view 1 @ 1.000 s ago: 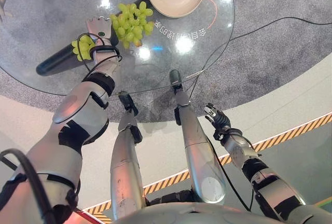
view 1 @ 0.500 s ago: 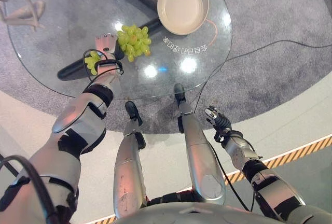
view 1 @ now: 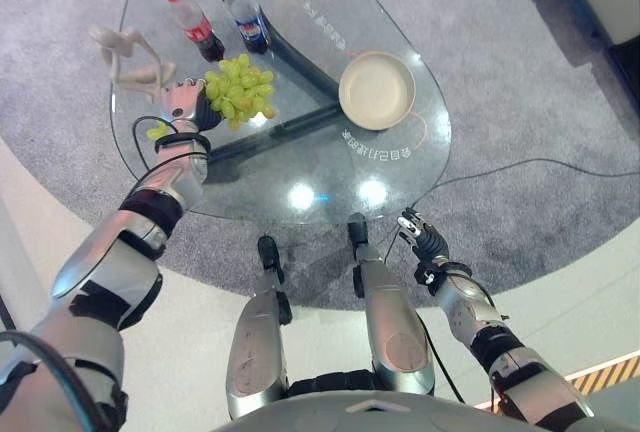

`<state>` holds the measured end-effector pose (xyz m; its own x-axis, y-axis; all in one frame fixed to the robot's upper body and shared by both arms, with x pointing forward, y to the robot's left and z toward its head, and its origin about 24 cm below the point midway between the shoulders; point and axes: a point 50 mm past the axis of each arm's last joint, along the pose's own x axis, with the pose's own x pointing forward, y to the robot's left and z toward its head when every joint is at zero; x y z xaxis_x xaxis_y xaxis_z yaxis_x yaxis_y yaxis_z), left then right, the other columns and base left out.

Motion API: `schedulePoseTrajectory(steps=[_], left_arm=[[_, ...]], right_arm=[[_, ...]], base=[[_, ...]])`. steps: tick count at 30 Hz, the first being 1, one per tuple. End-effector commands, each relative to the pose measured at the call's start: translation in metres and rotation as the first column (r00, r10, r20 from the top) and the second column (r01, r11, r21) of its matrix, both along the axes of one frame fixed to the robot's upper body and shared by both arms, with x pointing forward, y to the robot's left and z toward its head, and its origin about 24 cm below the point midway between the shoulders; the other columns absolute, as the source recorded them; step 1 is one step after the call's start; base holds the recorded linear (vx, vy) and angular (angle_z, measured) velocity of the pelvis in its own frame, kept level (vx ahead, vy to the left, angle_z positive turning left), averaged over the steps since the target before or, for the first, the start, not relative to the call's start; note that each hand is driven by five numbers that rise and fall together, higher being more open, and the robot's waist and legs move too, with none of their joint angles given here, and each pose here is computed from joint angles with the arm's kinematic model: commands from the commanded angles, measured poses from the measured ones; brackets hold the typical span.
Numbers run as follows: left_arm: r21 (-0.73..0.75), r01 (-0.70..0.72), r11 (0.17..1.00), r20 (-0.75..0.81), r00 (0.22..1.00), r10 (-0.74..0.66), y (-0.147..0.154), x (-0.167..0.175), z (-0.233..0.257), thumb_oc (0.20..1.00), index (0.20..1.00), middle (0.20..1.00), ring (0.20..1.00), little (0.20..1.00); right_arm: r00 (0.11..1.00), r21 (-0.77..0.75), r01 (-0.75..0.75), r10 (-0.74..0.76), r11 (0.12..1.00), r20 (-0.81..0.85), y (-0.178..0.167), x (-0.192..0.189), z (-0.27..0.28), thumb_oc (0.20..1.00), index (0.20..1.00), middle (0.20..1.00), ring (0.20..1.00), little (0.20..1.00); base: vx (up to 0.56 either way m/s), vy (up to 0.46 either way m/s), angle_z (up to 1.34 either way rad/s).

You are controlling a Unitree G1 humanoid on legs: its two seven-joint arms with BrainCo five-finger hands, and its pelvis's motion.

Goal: Pick up fruits into the plate

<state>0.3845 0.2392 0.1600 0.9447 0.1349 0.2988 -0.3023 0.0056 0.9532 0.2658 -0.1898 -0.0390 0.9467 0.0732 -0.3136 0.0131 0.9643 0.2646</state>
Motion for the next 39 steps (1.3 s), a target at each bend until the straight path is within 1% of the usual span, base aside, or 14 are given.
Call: schedulePoseTrajectory(steps=[1,6,7,9,10,13,16,17,18,24,29,32,34,39], left_arm=[[0.093,0.083,0.992,-0.027,0.996,-0.081,0.009,-0.014,0.011,0.200,0.200,0.200,0.200,0.200],[0.239,0.220,0.946,-0.100,0.974,-0.201,0.011,-0.039,0.020,0.200,0.200,0.200,0.200,0.200],[0.310,0.301,0.902,-0.144,0.952,-0.269,0.005,-0.047,0.024,0.200,0.200,0.200,0.200,0.200],[0.328,0.317,0.890,-0.151,0.947,-0.282,0.004,-0.050,0.026,0.200,0.200,0.200,0.200,0.200],[0.376,0.404,0.834,-0.184,0.915,-0.359,-0.002,-0.061,0.035,0.200,0.200,0.200,0.200,0.200],[0.435,0.507,0.745,-0.251,0.862,-0.440,-0.012,-0.073,0.040,0.200,0.200,0.200,0.200,0.200],[0.484,0.575,0.659,-0.293,0.817,-0.497,-0.022,-0.082,0.046,0.200,0.200,0.200,0.200,0.200],[0.484,0.575,0.659,-0.293,0.817,-0.497,-0.022,-0.082,0.046,0.200,0.200,0.200,0.200,0.200],[0.524,0.630,0.574,-0.333,0.771,-0.543,-0.033,-0.089,0.054,0.200,0.200,0.200,0.200,0.200],[0.575,0.737,0.356,-0.410,0.636,-0.654,-0.064,-0.099,0.064,0.200,0.200,0.200,0.200,0.200],[0.575,0.794,0.197,-0.441,0.504,-0.743,-0.089,-0.105,0.068,0.200,0.200,0.200,0.200,0.200],[0.574,0.802,0.162,-0.444,0.472,-0.762,-0.098,-0.106,0.069,0.200,0.200,0.200,0.200,0.200],[0.570,0.812,0.123,-0.441,0.429,-0.789,-0.110,-0.109,0.071,0.200,0.200,0.200,0.200,0.200],[0.574,0.816,0.073,-0.426,0.374,-0.824,-0.123,-0.112,0.071,0.200,0.200,0.200,0.200,0.200]], right_arm=[[0.990,-0.073,-0.033,0.043,0.997,0.137,-0.005,-0.009,0.024,1.000,1.000,1.000,1.000,1.000],[0.948,-0.145,-0.181,0.212,0.973,0.237,-0.010,-0.011,0.054,1.000,1.000,1.000,1.000,1.000],[0.922,-0.190,-0.246,0.289,0.951,0.257,-0.015,-0.010,0.068,1.000,1.000,1.000,1.000,1.000],[0.911,-0.212,-0.268,0.319,0.940,0.261,-0.017,-0.010,0.072,1.000,1.000,1.000,1.000,1.000],[0.872,-0.270,-0.338,0.408,0.901,0.271,-0.028,-0.008,0.095,1.000,1.000,1.000,1.000,1.000],[0.822,-0.326,-0.400,0.493,0.857,0.286,-0.035,-0.003,0.122,1.000,1.000,1.000,1.000,1.000],[0.774,-0.367,-0.463,0.570,0.807,0.276,-0.034,0.000,0.141,1.000,1.000,1.000,1.000,1.000],[0.774,-0.367,-0.463,0.570,0.807,0.276,-0.034,0.000,0.141,1.000,1.000,1.000,1.000,1.000],[0.741,-0.361,-0.520,0.620,0.774,0.260,-0.030,0.003,0.152,1.000,1.000,1.000,1.000,1.000],[0.637,-0.252,-0.699,0.743,0.670,0.207,-0.001,0.010,0.159,1.000,1.000,1.000,1.000,1.000],[0.527,-0.045,-0.837,0.825,0.546,0.202,0.032,0.006,0.153,1.000,1.000,1.000,1.000,1.000],[0.505,0.023,-0.859,0.839,0.512,0.202,0.043,0.004,0.149,1.000,1.000,1.000,1.000,1.000],[0.467,0.126,-0.884,0.861,0.450,0.203,0.060,-0.001,0.145,1.000,1.000,1.000,1.000,1.000],[0.436,0.211,-0.893,0.880,0.397,0.191,0.076,-0.009,0.137,1.000,1.000,1.000,1.000,1.000]], base=[[0.12,0.030,0.06],[0.15,0.013,0.09],[0.16,0.008,0.02],[0.16,0.011,0.10],[0.25,0.015,0.15],[0.17,0.019,0.14],[0.07,0.026,0.09],[0.07,0.031,0.20],[0.07,0.026,0.12],[0.03,0.021,0.08],[0.01,0.005,0.07],[0.01,0.009,0.06],[0.01,0.024,0.06],[0.00,0.013,0.03]])
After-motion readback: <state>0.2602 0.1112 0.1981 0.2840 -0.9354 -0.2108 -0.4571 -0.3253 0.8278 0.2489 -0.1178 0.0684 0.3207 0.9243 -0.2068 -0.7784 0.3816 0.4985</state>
